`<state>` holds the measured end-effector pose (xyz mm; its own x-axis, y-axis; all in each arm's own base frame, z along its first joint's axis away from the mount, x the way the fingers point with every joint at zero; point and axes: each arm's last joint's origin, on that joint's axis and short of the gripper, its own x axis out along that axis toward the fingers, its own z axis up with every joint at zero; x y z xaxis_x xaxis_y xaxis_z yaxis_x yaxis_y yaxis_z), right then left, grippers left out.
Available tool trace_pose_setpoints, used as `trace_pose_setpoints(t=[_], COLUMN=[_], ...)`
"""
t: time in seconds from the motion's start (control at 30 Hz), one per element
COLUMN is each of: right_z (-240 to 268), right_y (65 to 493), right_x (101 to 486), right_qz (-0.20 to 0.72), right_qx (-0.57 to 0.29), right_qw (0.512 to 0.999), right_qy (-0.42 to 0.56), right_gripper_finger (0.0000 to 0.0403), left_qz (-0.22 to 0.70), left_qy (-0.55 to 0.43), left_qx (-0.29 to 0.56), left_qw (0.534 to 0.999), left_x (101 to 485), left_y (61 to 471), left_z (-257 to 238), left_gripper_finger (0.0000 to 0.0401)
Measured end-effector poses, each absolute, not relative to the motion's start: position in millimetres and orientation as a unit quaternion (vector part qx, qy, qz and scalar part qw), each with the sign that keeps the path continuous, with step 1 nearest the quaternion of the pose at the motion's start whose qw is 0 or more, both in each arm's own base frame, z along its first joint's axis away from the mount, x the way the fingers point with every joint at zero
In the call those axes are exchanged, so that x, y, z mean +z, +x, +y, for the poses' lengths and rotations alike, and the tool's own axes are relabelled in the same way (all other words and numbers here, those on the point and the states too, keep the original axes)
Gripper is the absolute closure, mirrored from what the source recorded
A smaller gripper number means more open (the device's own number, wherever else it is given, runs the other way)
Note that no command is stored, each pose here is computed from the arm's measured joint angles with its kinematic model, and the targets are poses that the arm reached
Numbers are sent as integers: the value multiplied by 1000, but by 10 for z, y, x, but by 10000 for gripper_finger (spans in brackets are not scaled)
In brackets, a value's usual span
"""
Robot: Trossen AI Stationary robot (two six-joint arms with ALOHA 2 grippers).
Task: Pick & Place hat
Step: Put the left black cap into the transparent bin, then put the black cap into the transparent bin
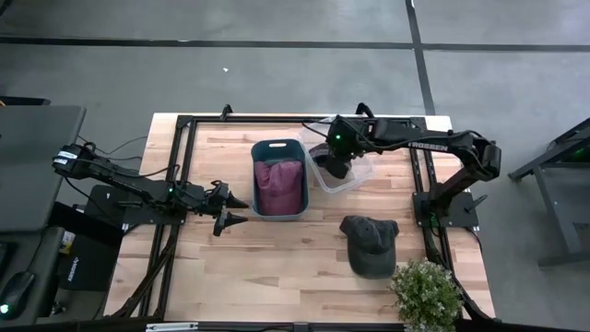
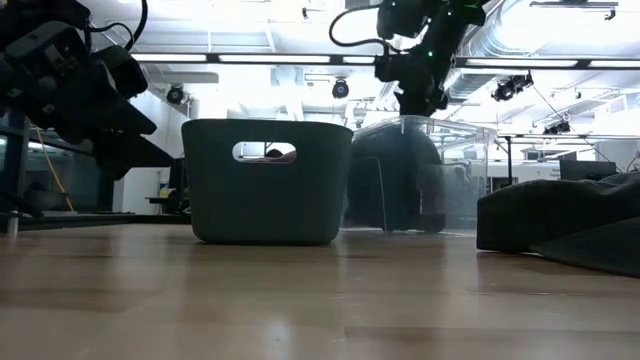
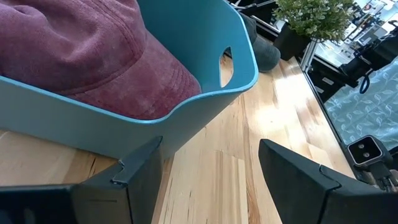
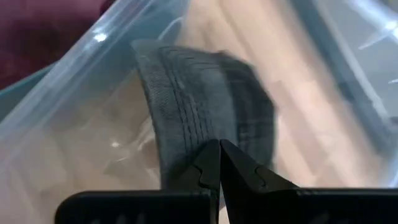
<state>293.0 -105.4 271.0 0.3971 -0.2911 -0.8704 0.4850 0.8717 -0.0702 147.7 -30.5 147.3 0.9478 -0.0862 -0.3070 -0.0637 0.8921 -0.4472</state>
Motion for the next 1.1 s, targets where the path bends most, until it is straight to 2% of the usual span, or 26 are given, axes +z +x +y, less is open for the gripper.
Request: trace_pose_setpoints(t=[0.3,0.73,1.1], right_z=[-983,-1013,-834], right_y=[2940,2900,2565], right_x=[2692,2767,3275], right_qz=[501,487,407], right_qx=[-143,-204,-194], right_qw=[835,838,886], right_qy=[176,136,110], right_gripper_finger=[403,403,403], left_qz=[161,161,161], left_qy=[-232,-232,-232], left_qx=[-6,-6,-6], left_qw=[959,959,959], left_x=[1473,1473,1473], left_y=[1477,1477,1477], left_z=[-306,-305,-306], left_gripper_finger=[155,155,155])
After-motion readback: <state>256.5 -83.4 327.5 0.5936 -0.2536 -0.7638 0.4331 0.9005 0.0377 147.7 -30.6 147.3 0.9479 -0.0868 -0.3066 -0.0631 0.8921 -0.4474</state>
